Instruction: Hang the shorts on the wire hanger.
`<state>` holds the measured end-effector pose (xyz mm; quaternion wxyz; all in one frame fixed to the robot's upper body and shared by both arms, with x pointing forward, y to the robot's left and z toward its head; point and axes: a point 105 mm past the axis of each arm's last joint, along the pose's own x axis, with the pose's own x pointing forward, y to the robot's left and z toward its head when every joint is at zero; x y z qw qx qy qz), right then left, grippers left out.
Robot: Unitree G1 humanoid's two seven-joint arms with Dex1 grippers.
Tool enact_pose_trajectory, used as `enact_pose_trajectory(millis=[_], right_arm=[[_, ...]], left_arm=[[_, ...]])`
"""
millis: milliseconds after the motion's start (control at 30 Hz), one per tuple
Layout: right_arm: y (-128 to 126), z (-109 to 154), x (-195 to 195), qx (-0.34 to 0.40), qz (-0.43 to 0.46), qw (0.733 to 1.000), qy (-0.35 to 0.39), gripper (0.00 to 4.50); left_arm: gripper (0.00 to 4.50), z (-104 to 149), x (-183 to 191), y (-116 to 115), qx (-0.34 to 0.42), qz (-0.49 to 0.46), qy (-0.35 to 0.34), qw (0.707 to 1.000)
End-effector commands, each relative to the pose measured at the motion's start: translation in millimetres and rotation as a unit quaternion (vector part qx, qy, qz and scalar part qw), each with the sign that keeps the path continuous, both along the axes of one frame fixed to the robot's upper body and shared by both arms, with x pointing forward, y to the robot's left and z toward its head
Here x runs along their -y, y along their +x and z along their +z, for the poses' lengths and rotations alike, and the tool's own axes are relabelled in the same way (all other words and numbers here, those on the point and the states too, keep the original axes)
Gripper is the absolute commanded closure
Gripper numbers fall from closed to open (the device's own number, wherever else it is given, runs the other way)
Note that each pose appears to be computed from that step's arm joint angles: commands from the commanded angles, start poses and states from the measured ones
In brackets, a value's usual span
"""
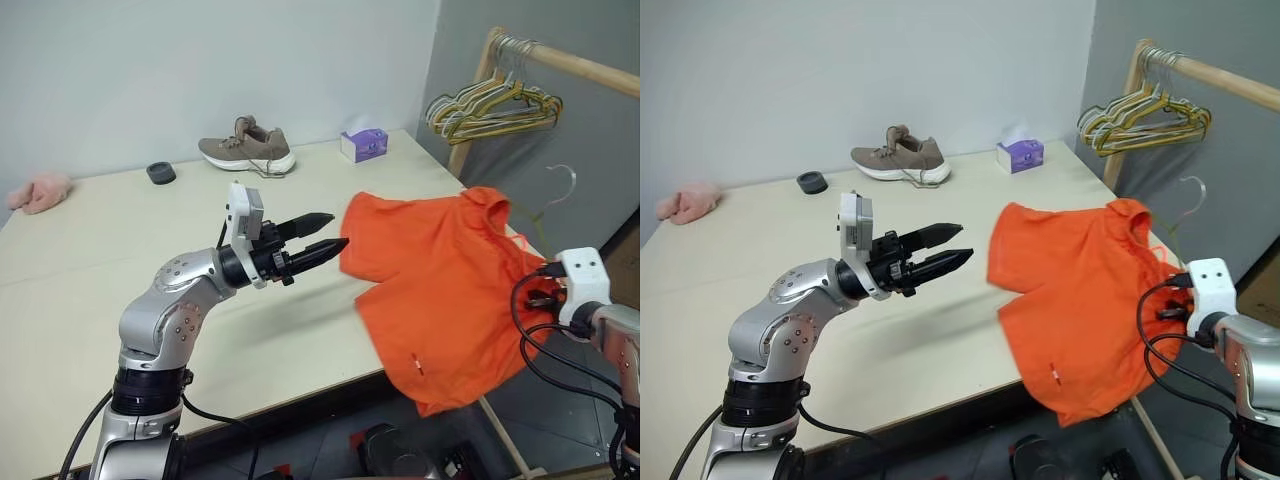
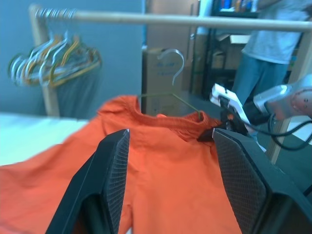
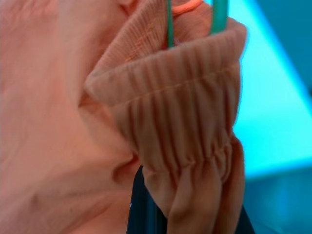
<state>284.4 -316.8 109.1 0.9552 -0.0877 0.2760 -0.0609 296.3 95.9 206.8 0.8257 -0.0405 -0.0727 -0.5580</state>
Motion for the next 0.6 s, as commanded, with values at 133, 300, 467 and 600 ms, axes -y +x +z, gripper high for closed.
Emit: enact_pose_trajectory(millis=[133,300,467,600], right_arm=[[-1,47,35,0.096,-0.098,0.988,-0.070,4.50],[3,66,34,0.132,-0.113,0.981,-0.089,4.50],[13,81,26,0.170,-0.130,0.973,-0.085,4.50],[22,93,26,0.196,-0.155,0.965,-0.081,4.50]], left_arm=[[1.63,20,15,-1,0.046,-0.018,-0.023,0.999],[1.63,27,25,-5,0.063,-0.032,-0.041,0.997],[1.63,26,31,-10,0.087,-0.034,-0.040,0.995],[1.63,23,39,-13,0.100,-0.038,-0.031,0.994]])
